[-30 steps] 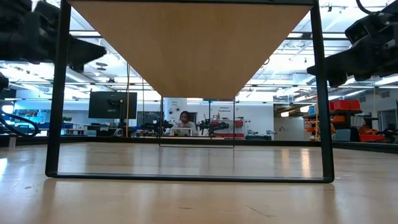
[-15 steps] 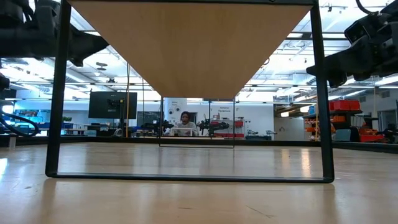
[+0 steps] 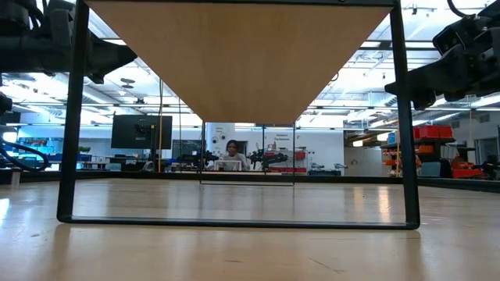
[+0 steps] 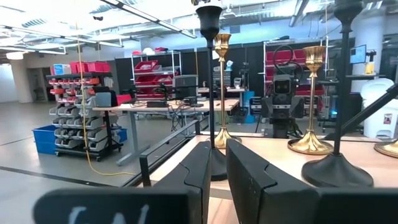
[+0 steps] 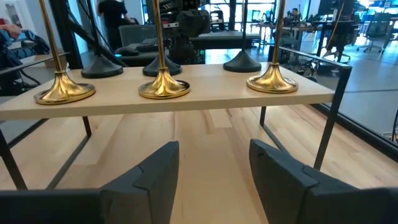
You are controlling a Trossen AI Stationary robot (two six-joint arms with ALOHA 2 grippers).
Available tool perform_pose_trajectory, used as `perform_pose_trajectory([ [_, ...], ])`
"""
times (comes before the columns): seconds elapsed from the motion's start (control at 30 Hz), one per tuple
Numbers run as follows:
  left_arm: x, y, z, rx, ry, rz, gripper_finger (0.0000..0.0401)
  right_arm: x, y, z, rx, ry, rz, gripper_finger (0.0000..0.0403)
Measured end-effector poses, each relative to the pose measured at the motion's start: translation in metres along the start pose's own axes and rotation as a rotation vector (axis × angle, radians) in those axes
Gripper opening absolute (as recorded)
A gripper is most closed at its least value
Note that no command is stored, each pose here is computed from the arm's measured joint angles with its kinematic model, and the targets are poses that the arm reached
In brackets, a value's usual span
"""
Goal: Pick & Place candle stick holders
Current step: Return to Home Position
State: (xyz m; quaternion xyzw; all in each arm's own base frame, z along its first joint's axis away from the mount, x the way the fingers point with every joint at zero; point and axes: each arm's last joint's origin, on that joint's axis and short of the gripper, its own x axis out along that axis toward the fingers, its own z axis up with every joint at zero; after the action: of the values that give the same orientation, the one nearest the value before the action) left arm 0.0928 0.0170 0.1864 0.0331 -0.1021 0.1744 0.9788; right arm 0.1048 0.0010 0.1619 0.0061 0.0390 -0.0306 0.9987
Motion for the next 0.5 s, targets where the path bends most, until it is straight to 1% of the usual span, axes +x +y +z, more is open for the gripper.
perform_pose_trajectory([
  [0.4, 0.0, 0.0, -0.0003, -0.003, 0.002, 0.001, 0.0053, 0.0, 0.0, 0.0, 0.0, 0.0, 0.0, 0.0196],
  [0.47, 0.0, 0.0001, -0.0027, 0.024, 0.027, 0.008, 0.0053, 0.0, 0.0, 0.0, 0.0, 0.0, 0.0, 0.0196],
  [0.5, -0.0002, 0.0001, -0.006, 0.046, 0.061, 0.012, 0.0053, 0.0, 0.0, 0.0, 0.0, 0.0, 0.0, 0.0196],
])
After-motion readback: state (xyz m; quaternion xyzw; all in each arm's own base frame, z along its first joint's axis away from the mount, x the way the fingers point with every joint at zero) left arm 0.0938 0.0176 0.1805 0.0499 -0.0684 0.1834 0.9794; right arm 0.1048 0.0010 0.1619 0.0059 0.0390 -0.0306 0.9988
